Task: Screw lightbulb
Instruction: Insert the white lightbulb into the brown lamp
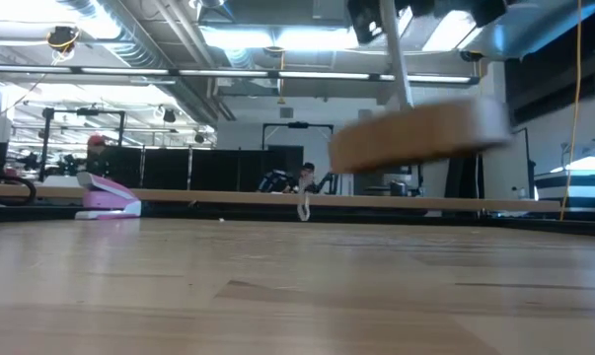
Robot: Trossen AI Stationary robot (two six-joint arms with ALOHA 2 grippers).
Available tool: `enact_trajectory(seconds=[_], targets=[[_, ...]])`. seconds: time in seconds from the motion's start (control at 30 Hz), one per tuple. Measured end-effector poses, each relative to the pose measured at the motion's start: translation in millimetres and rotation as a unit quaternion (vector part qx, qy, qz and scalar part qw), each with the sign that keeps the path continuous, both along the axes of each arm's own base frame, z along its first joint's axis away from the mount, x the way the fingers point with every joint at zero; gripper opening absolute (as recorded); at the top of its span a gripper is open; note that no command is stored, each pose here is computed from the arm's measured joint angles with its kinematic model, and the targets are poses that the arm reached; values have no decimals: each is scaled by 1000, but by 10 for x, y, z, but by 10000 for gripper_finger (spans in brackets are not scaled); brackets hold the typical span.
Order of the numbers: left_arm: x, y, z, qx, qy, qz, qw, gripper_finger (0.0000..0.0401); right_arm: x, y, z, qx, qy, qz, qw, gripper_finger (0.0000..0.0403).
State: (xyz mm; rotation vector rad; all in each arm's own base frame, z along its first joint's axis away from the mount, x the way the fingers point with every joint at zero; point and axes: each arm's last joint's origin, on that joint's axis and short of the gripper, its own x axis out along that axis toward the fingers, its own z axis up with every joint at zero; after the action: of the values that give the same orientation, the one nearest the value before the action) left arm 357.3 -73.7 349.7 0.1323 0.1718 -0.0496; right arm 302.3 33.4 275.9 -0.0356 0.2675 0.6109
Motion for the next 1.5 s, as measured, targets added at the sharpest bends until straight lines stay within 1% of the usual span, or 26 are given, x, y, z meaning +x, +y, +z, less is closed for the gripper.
enact_trajectory(seconds=[0.07, 0.1, 0.17, 0.23, 0.3, 0.33, 0.4, 0.5, 0.63, 0.73, 0.83, 0.9, 0.97, 1.03, 1.1, 1.2, 1.27, 1.33, 1.43, 1.5], targets=[[-38, 4, -8, -2, 16, 13, 1000, 330, -28, -37, 61, -12, -3, -39, 999, 148], [-85, 13, 13, -6, 25, 25, 999, 335, -45, -70, 55, -16, 7, -52, 998, 148], [-196, 32, 87, -15, 35, 56, 998, 340, -82, -137, 50, -24, 27, -83, 996, 148], [-263, 42, 70, -22, 63, 97, 993, 341, -124, -195, 75, -40, 31, -120, 992, 148], [-292, 60, -55, -21, 113, 137, 984, 337, -145, -246, 117, -55, 17, -150, 987, 148], [-278, 65, -166, -21, 136, 152, 979, 335, -142, -266, 112, -57, 9, -162, 985, 148], [-257, 89, -375, -27, 157, 169, 973, 329, -133, -269, -5, -58, 8, -167, 984, 148], [-210, 148, -669, -44, 136, 182, 973, 318, -122, -265, -239, -56, -3, -172, 983, 148], [-201, 252, -1127, -60, 96, 187, 976, 307, -120, -283, -415, -52, -57, -203, 976, 148], [-216, 332, -1255, -79, 72, 189, 976, 302, -116, -292, -530, -39, -74, -214, 973, 148], [-196, 414, -1391, -87, 76, 200, 973, 301, -80, -290, -566, -35, -87, -217, 972, 148], [-154, 445, -1450, -90, 75, 201, 973, 301, -57, -292, -605, -36, -83, -221, 971, 148], [-108, 462, -1494, -100, 71, 186, 975, 300, -36, -292, -638, -35, -83, -223, 971, 148], [-61, 475, -1555, -112, 70, 169, 977, 300, -37, -294, -636, -35, -85, -224, 970, 148], [-37, 471, -1602, -113, 73, 166, 977, 300, -32, -296, -615, -34, -91, -227, 969, 148], [-7, 467, -1555, -112, 48, 161, 980, 300, -32, -300, -619, -34, -89, -233, 968, 148], [3, 467, -1556, -111, 44, 160, 980, 292, -32, -300, -619, -34, -89, -233, 968, 148], [3, 481, -1568, -118, 47, 164, 978, 274, -33, -301, -622, -35, -87, -236, 967, 148], [8, 514, -1556, -140, 39, 172, 974, 230, -31, -313, -618, -40, -90, -255, 962, 148], [10, 527, -1573, -134, 45, 171, 975, 198, -31, -314, -614, -40, -91, -257, 961, 148]])
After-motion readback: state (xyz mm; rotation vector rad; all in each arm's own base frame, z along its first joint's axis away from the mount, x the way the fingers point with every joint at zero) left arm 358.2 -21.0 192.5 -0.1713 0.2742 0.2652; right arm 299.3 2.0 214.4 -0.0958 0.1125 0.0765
